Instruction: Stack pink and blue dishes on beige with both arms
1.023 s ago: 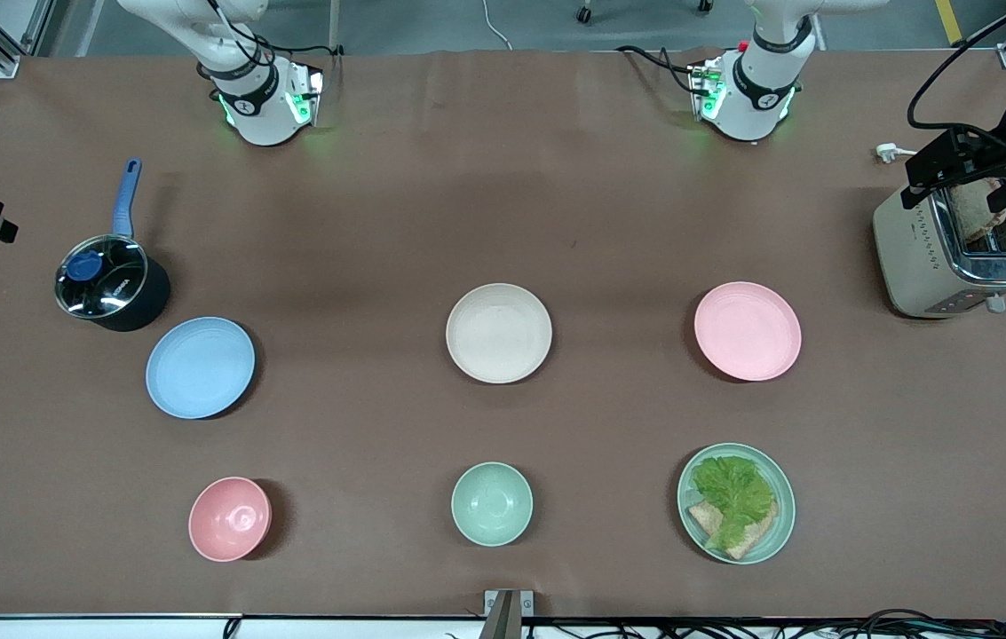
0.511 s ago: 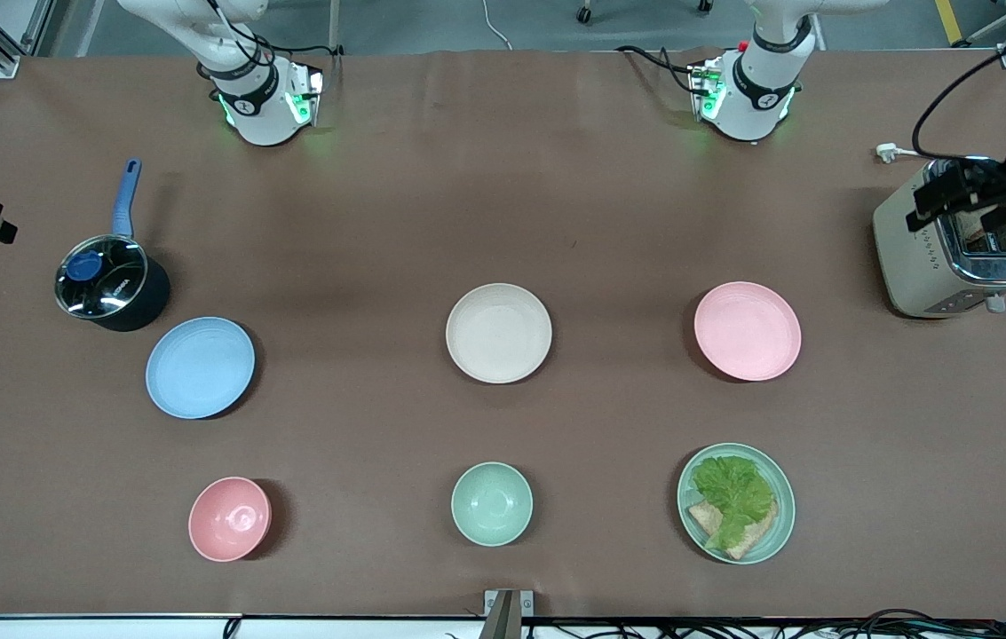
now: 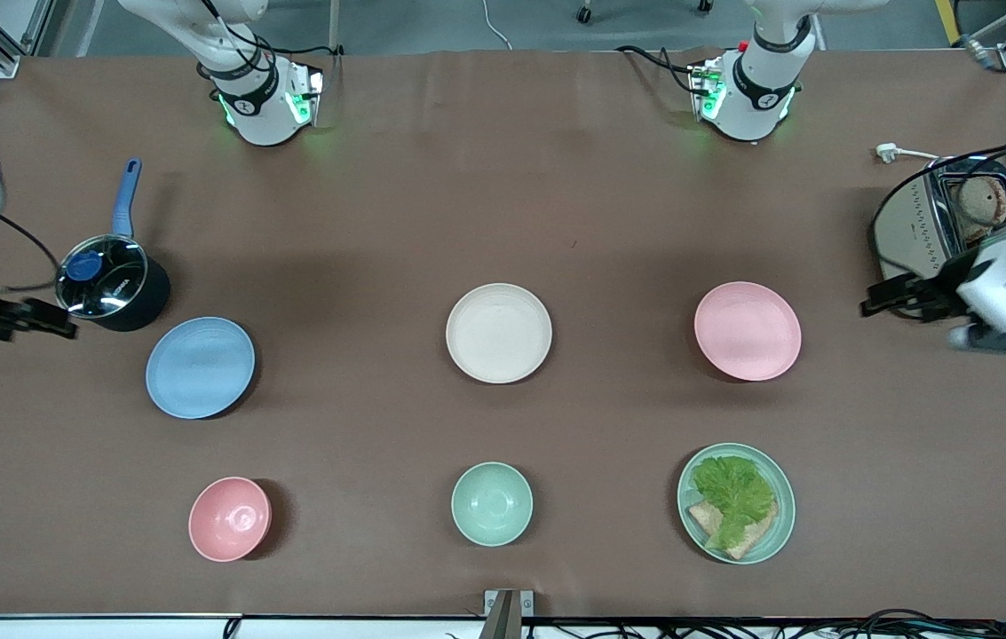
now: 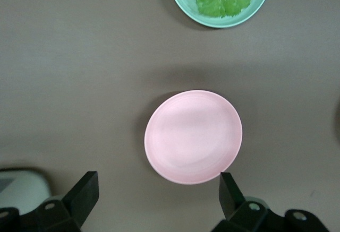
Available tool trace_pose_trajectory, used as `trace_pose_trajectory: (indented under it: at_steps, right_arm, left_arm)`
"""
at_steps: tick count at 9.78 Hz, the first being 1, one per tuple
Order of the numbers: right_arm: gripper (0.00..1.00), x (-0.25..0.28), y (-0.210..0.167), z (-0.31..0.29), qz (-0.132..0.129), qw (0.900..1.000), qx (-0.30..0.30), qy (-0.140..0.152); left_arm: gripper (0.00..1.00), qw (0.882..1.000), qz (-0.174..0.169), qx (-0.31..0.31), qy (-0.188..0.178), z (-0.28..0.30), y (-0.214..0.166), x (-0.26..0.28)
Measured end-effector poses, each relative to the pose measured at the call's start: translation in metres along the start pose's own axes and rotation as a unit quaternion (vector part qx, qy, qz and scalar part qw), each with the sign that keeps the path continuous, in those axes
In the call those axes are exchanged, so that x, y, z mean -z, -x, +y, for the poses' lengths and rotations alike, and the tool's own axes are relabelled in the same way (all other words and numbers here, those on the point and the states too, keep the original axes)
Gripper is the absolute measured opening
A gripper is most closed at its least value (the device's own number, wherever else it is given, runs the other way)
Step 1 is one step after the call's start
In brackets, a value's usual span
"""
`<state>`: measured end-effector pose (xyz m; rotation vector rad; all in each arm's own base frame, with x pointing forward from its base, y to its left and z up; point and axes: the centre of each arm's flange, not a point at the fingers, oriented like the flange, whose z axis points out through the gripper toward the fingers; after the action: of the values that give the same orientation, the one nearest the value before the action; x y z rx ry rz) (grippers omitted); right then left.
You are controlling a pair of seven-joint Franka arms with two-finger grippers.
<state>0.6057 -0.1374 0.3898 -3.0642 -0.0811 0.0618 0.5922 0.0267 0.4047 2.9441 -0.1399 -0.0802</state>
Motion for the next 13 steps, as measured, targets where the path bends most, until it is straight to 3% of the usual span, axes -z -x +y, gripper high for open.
trace_pose_trajectory:
  at_steps: [2,3,7,9,10,13]
  right_arm:
    - [1.00,-0.071,0.004,0.031,-0.011,0.997,0.017,-0.072]
    - [1.00,-0.099,0.008,0.051,-0.009,0.996,0.025,-0.091]
    - [0.95,-0.184,0.020,0.068,0.017,0.993,-0.009,-0.115]
    - [0.77,-0.197,0.021,0.063,0.018,0.991,-0.025,-0.130]
    - [0.73,-0.201,0.021,0.062,0.017,0.991,-0.027,-0.133]
    - [0.27,-0.206,0.022,0.062,0.020,0.989,-0.041,-0.143]
  left_arm:
    - [0.99,1.000,-0.017,-0.019,0.011,-0.018,-0.006,-0.069]
    - [0.97,0.999,-0.025,-0.009,0.021,-0.030,-0.008,-0.097]
    - [0.88,0.997,-0.044,0.005,0.060,-0.050,-0.006,-0.164]
    - [0.79,0.995,-0.054,0.000,0.079,-0.054,-0.002,-0.190]
    - [0.75,0.995,-0.062,-0.004,0.082,-0.056,0.000,-0.201]
    - [0.59,0.994,-0.072,-0.022,0.084,-0.062,0.003,-0.218]
